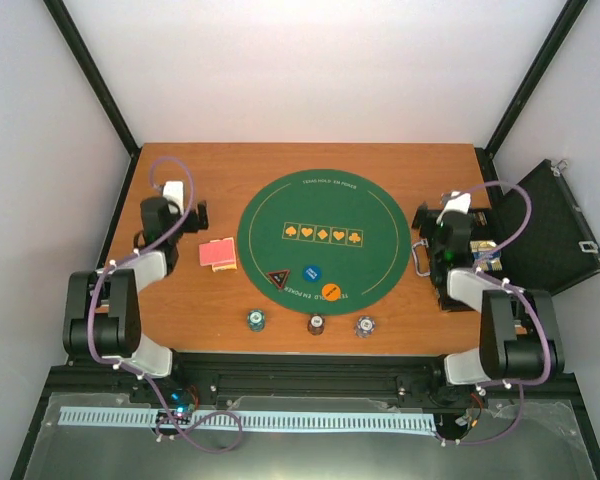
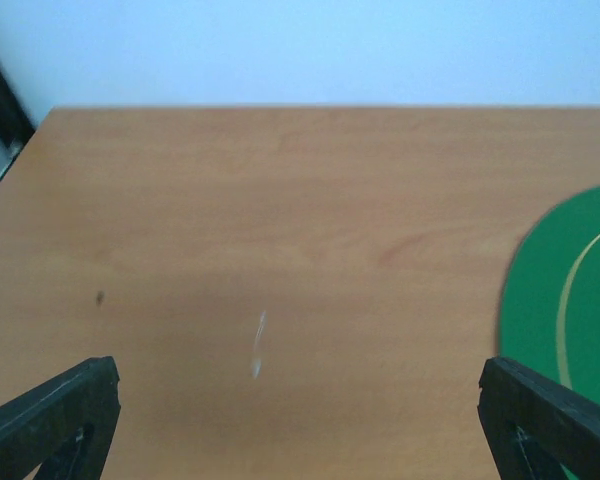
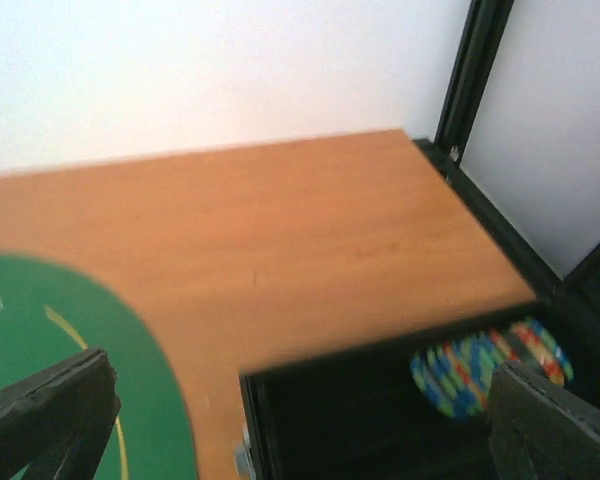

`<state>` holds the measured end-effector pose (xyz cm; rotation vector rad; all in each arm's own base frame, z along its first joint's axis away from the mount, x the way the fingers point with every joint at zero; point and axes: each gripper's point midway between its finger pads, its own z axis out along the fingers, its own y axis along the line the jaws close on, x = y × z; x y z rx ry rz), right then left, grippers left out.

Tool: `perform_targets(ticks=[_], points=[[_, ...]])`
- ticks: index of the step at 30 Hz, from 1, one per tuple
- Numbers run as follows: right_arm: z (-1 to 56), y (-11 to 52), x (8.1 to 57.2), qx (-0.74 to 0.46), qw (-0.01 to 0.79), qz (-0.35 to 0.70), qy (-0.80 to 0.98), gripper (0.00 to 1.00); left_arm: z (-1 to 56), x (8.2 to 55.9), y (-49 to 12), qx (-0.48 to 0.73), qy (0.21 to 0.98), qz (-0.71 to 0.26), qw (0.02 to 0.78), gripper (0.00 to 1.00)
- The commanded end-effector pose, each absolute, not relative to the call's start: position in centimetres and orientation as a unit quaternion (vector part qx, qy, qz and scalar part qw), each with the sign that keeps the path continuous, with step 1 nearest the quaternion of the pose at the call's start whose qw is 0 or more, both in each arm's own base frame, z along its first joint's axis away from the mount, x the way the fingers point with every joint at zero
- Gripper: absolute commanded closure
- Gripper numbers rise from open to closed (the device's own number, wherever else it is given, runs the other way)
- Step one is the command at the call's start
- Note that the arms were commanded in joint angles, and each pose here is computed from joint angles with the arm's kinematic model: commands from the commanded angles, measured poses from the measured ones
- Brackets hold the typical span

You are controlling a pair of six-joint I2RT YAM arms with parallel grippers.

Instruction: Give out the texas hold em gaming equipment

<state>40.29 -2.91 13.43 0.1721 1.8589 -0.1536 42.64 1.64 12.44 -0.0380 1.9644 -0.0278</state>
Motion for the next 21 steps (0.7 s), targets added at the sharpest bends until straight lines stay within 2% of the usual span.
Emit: perform_targets(ticks=[1,4,5,7,10,15,21], points=[[17.5,-4.8,41.2,0.181,0.544,-0.052,0.818,0.0,14.6,42.6,1.1,0.027,0.868,-0.065,0.491,0.0],[20.0,-4.4,42.1,0.225,0.515,0.0,0.827,0.0,17.1,41.3,0.7,0.052,0.87,-0.089,0.482,0.0],[20.5,-2.9,42.4,0.204,0.513,0.039,0.833,0.0,18.3,41.2,0.6,0.059,0.867,-0.092,0.486,0.0],[21.6,1.7,42.9,0.131,0.508,0.117,0.843,0.0,18.9,39.8,-0.2,0.072,0.885,-0.112,0.447,0.0],[21.5,8.0,42.3,0.045,0.481,0.089,0.871,0.0,19.7,38.3,-1.2,0.089,0.905,-0.144,0.391,0.0],[19.2,21.1,37.3,-0.091,0.434,0.108,0.89,0.0,19.6,36.5,-1.3,0.094,0.919,-0.155,0.351,0.0],[15.4,30.9,30.7,-0.169,0.362,0.132,0.907,0.01,19.7,34.9,-1.1,0.096,0.921,-0.176,0.333,0.0]])
